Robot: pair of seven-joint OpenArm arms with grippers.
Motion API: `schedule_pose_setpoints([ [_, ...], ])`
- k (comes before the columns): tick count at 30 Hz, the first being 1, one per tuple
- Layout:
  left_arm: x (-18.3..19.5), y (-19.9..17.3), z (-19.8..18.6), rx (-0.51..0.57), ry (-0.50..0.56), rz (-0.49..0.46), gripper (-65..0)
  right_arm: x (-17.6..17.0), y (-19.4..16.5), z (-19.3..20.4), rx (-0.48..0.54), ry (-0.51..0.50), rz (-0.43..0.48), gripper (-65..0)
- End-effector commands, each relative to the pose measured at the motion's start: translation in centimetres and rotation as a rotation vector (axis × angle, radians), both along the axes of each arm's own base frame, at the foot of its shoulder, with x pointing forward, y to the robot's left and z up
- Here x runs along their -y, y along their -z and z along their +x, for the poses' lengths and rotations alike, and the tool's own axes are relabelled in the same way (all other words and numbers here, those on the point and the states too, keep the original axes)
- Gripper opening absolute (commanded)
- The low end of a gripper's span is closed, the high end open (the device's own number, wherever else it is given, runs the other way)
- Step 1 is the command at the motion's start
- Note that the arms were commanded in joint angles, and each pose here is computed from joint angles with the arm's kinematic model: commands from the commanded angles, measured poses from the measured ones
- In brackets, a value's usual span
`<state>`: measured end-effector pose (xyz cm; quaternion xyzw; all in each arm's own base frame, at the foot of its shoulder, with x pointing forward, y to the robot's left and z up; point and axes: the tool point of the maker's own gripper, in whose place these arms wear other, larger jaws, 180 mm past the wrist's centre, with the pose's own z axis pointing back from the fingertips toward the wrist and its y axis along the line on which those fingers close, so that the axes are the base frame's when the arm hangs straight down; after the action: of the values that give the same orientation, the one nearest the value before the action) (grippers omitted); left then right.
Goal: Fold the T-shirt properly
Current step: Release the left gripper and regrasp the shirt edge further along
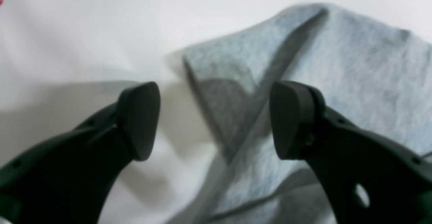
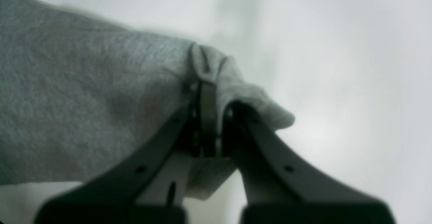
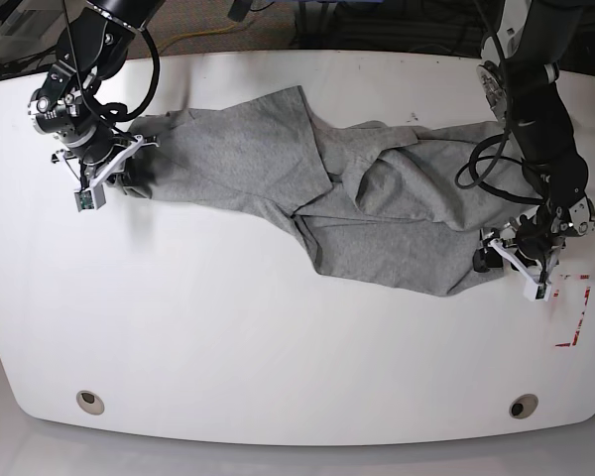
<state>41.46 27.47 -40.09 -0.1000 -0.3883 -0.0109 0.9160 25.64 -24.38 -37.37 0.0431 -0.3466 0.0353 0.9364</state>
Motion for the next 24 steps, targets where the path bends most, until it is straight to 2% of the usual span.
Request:
schedule_pose_setpoints([
  [1,0.65,-0.77,1.27,0.014,0.005,-0.03,-17.9,0.32,-1.36,0.9,0.053,-0.006,-0.014,-65.0],
  [5,1.44,0.07,1.3,-0.007,0.007,-0.063,-18.1,0.36,-1.38,0.9,0.053,-0.007,-0.015,-65.0],
  [7,1.53,-0.07,1.53,0.012,0.003,-0.069,-20.6,0.36,-1.38,0.9,0.053,-0.007,-0.015,-65.0],
  [16,1.4,-0.34,1.85,0.035,-0.008,-0.07,-52.1,0.32,-1.36,0.9,0.053,-0.006,-0.014,-65.0],
  [22,1.06,-0.35,1.75,0.033,-0.011,-0.064,-64.3,0.32,-1.36,0.9,0.053,-0.006,-0.014,-65.0],
  [24,0.96,-0.51,1.77,0.04,-0.012,-0.059,-64.3,0.32,-1.36,0.9,0.053,-0.006,-0.014,-65.0],
])
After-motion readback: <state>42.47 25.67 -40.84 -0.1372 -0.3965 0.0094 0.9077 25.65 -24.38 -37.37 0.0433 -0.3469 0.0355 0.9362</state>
